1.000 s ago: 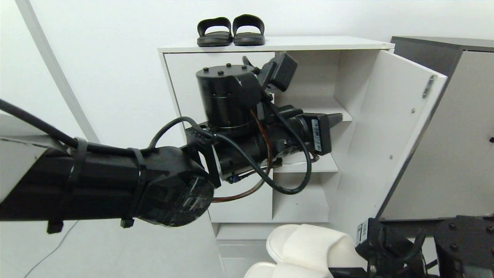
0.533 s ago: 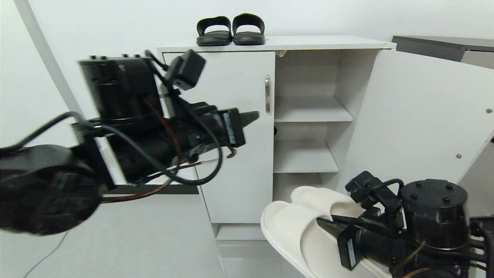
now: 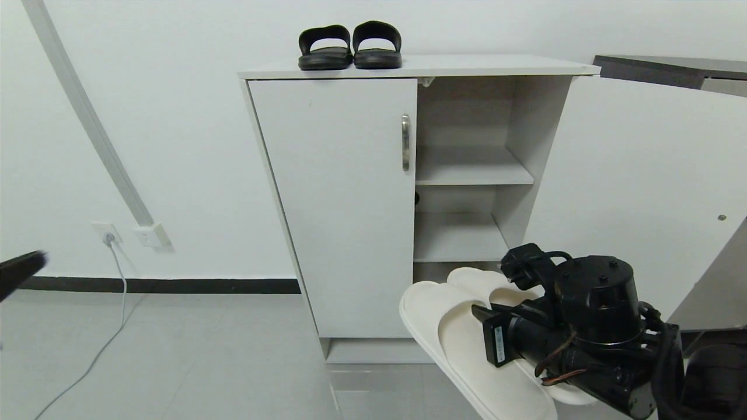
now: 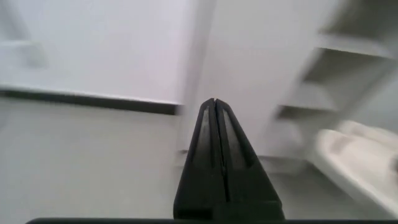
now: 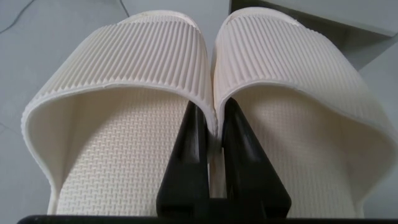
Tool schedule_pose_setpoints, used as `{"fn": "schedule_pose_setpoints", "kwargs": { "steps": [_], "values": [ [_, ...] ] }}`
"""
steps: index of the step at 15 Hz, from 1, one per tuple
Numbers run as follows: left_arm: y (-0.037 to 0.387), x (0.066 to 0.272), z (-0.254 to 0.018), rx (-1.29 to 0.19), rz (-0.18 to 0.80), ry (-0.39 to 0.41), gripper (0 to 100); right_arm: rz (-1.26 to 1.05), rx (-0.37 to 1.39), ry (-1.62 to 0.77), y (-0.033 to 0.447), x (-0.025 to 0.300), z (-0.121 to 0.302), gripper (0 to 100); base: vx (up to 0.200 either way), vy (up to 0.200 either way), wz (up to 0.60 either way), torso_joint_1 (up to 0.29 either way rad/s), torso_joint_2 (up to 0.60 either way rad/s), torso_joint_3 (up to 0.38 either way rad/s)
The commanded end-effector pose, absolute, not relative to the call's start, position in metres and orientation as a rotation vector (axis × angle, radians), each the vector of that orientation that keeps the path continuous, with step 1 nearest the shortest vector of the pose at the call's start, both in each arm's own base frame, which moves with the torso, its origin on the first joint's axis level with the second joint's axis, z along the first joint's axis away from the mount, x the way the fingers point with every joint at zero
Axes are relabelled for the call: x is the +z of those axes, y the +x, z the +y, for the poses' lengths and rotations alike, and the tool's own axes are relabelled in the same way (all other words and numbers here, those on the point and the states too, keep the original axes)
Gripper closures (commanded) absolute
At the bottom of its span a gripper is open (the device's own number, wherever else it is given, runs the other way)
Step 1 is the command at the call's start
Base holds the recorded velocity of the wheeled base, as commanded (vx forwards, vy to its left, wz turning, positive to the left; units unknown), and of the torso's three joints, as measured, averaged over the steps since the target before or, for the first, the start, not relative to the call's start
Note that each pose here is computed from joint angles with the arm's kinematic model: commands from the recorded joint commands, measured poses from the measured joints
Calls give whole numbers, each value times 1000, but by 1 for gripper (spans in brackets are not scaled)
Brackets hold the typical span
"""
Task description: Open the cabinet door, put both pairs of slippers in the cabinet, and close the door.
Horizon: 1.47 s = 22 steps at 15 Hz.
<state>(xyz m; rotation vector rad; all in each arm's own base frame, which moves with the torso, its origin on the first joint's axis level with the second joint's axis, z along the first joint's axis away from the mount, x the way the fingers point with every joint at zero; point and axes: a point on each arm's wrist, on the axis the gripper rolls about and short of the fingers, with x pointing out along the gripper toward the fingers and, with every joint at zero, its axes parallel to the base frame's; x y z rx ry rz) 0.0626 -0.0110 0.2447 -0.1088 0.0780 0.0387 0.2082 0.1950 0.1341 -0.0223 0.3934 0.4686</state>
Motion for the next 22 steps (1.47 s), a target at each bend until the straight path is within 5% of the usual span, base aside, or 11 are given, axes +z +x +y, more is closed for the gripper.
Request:
{"fn": "schedule_pose_setpoints", "kwargs": {
  "steps": [1,5,8,12,15,17,20,22],
  "values": [
    [-15,171,10,316,22,-109,100,400,461,-29,209,131,196,100,0,0,0,0,0,0],
    [-27,88,8,416,77,-58,100,401,458,-35,207,131,197,100,0,0,0,0,0,0],
    [-26,84,8,377,38,-56,100,398,455,-43,203,131,198,100,0,0,0,0,0,0],
    [-24,81,1,16,-13,-66,100,402,470,-50,200,129,202,100,0,0,0,0,0,0],
    [-24,81,1,44,-17,-22,100,406,469,-53,201,127,203,100,0,0,0,0,0,0],
    [-24,80,-2,-84,-31,4,100,401,479,-53,200,126,205,100,0,0,0,0,0,0],
    [-24,80,0,-13,-18,-28,100,390,484,-47,199,126,206,100,0,0,0,0,0,0],
    [-23,75,2,101,5,43,100,392,485,-49,198,125,206,100,0,0,0,0,0,0]
  ]
}}
